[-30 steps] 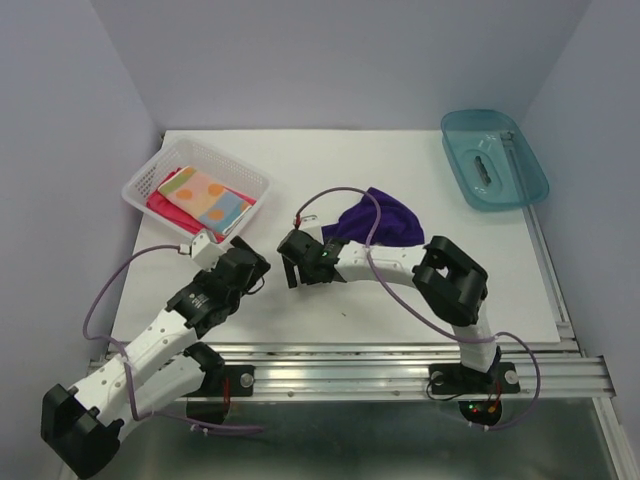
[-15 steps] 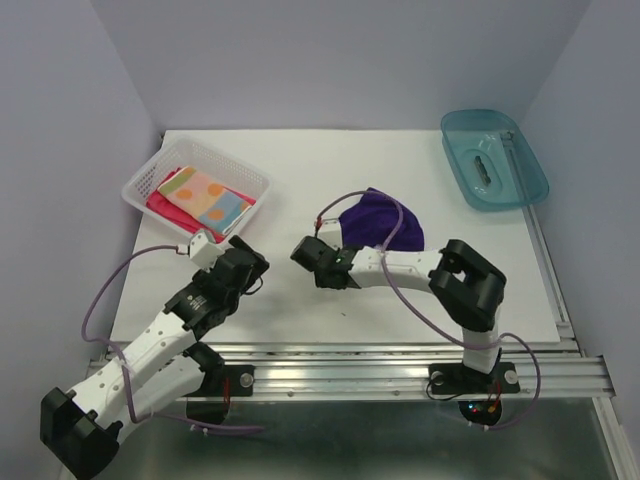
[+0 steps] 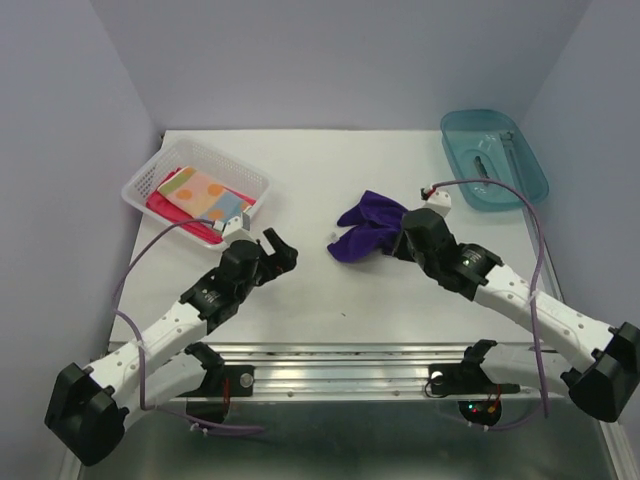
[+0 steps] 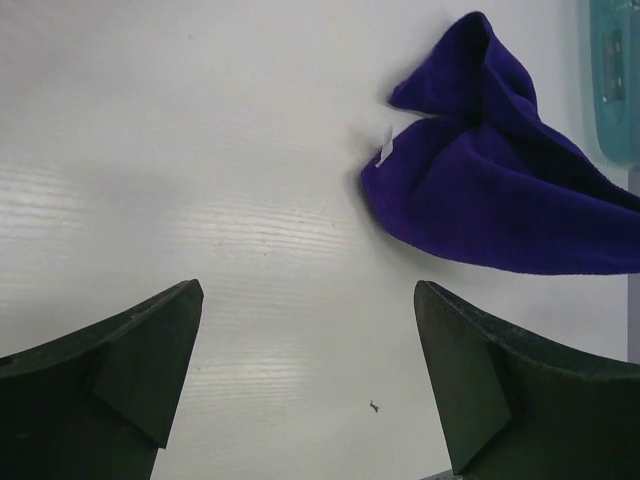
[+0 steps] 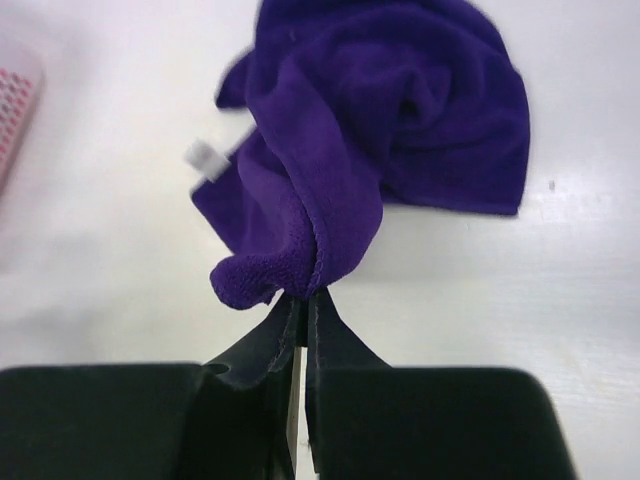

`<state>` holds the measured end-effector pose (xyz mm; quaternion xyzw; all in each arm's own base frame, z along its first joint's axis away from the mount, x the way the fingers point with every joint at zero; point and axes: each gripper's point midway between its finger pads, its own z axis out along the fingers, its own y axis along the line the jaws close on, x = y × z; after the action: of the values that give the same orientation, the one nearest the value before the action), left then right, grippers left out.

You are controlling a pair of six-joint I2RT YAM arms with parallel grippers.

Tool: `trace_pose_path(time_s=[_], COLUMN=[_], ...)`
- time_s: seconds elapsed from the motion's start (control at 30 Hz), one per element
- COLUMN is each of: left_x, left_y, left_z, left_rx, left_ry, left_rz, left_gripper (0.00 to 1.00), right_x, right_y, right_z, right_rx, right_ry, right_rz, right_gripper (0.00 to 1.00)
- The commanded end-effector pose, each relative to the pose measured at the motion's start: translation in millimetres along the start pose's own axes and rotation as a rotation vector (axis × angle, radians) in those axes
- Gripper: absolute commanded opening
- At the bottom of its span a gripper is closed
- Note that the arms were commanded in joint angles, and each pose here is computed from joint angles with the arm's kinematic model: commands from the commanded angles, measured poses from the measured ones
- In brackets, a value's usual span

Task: Fold and stack the towels
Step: Flatten out the crumpled towel

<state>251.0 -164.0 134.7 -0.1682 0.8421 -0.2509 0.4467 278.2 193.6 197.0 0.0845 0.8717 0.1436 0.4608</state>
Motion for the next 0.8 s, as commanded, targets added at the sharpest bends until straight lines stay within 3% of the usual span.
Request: trace_pose_path(time_s=[0.0,0.3,0.6,0.77], left_x=[8,56,58,81], left_y=[-34,-38,-56,-55], left_z=[12,70,126,141], left_rx=[0.167,0.065,-0.034,-0.091], left_ry=[0.048,0.225,0.227,0.302], left_rz=[0.078,0.129,0.144,0.230], left_gripper=[0.99,0.99,0.99,0.89], right_x=[54,86,96,98], right_y=[-44,-77,-78,-82], right_z=[-12,-4,10,13], right_rx=[0.057,0.127,0.127,0.128], right_ry=[0.163,0.202,0.224,0.224], right_rz=[-0.046,-0.019,-0.028,-0.021], right_gripper=[0.01,0.01,0.01,0.01])
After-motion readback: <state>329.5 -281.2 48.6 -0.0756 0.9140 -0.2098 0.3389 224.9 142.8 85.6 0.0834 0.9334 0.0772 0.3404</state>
